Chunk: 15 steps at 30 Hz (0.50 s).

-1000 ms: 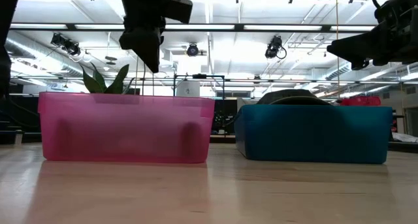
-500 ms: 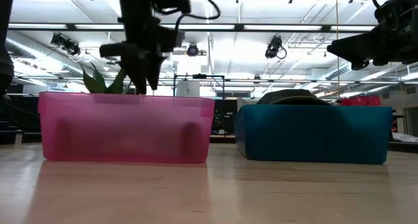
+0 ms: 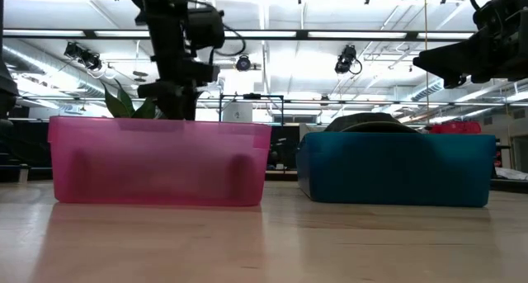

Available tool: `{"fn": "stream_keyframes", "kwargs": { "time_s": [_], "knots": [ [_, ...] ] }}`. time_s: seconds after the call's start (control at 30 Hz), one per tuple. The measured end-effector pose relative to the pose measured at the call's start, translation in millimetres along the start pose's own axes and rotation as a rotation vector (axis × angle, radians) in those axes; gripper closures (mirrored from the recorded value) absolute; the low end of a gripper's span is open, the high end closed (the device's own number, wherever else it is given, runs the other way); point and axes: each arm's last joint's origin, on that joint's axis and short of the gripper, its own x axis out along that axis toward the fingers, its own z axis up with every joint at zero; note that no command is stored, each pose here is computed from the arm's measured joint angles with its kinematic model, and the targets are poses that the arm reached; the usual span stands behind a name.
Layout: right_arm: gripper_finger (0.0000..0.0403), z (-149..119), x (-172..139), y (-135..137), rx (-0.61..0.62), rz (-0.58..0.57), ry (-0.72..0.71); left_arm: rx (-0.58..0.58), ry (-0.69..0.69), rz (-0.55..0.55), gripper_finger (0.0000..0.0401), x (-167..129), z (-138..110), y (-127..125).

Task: Pick & Place hat
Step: Put the brown cap into the red bin

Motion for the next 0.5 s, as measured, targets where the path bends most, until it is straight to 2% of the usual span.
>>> {"fn": "stream_keyframes", "kwargs": {
  "time_s": [0.1,0.27,0.5],
  "knots": [
    [0.0285,-0.1,0.1,0.0,0.000,0.000,0.001,-0.013,-0.003,-0.019,0.0181,4.0,-7.3,10.8],
    [0.0285,-0.1,0.1,0.0,0.000,0.000,0.001,-0.015,-0.030,0.009,0.0181,7.5,-11.9,24.4],
    [0.0285,-0.1,0.1,0.0,0.000,0.000,0.001,-0.008,-0.013,-0.031,0.0181,24.7,-11.9,28.6]
  ]
}}
